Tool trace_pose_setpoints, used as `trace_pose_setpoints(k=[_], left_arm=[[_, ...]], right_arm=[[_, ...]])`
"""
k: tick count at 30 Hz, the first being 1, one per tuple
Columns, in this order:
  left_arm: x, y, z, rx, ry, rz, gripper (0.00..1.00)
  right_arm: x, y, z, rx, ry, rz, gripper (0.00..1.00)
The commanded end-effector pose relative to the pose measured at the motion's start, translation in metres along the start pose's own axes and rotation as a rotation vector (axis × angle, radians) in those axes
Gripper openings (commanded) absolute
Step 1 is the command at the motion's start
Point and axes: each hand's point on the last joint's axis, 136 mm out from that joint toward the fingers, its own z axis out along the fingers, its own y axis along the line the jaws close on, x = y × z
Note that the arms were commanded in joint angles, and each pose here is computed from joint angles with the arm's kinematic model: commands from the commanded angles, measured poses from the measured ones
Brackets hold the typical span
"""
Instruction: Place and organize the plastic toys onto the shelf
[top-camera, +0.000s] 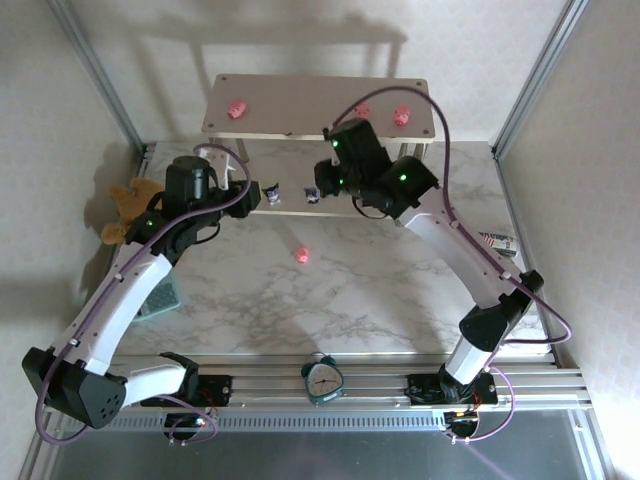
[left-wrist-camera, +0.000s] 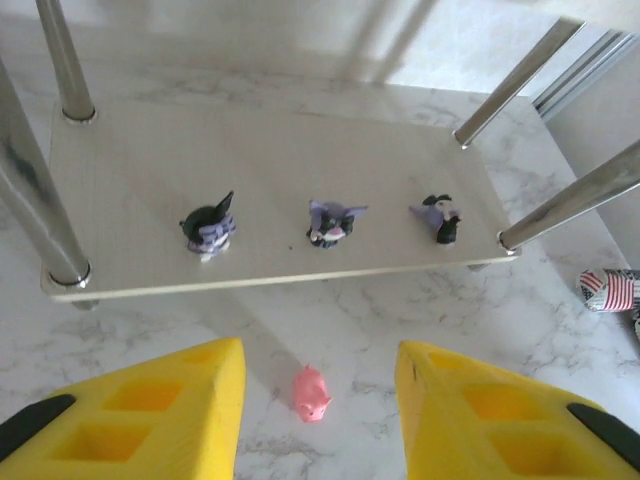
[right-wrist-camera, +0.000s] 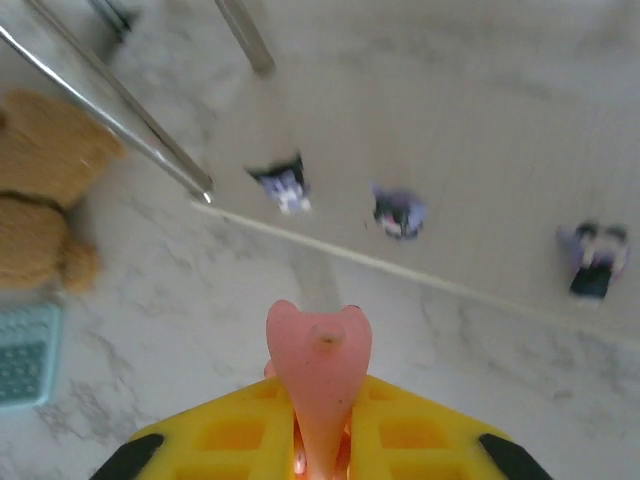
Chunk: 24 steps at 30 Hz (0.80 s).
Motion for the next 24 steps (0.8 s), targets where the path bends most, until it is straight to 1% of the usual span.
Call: trace_pose_setpoints(k=[1, 4, 8, 11, 13, 20, 24], left_arm=[[-0.011, -0.005, -0.002, 0.019, -0.004, 0.018, 0.44], [-0.016, -0.008, -0.003, 0.03, -0.013, 0.02, 0.44], [-0.018, -0.007, -0.004, 0.023, -0.01, 0.025, 0.44], [-0.018, -0.005, -0.005, 0.017, -0.008, 0.027, 0.44], [-0.019, -0.004, -0.006, 0.013, -0.01, 0.027, 0.44], [-0.02, 0.001, -0.004, 0.007, -0.008, 0.028, 0.45], [-0.02, 0.002, -0.002, 0.008, -0.002, 0.027, 0.44]], right_arm=[[-0.017, -0.004, 0.003, 0.055, -0.008, -0.109, 0.18], [-0.042, -0.001, 0.006, 0.058, -0.065, -0.127, 0.19], [-0.065, -0.005, 0.013, 0.072, -0.114, -0.129, 0.19], [-0.072, -0.004, 0.018, 0.074, -0.13, -0.131, 0.19], [-0.08, -0.018, 0.021, 0.1, -0.149, -0.12, 0.19], [-0.099, -0.025, 0.018, 0.141, -0.223, -0.137, 0.19], [-0.103, -0.033, 0.023, 0.179, -0.228, -0.153, 0.2]])
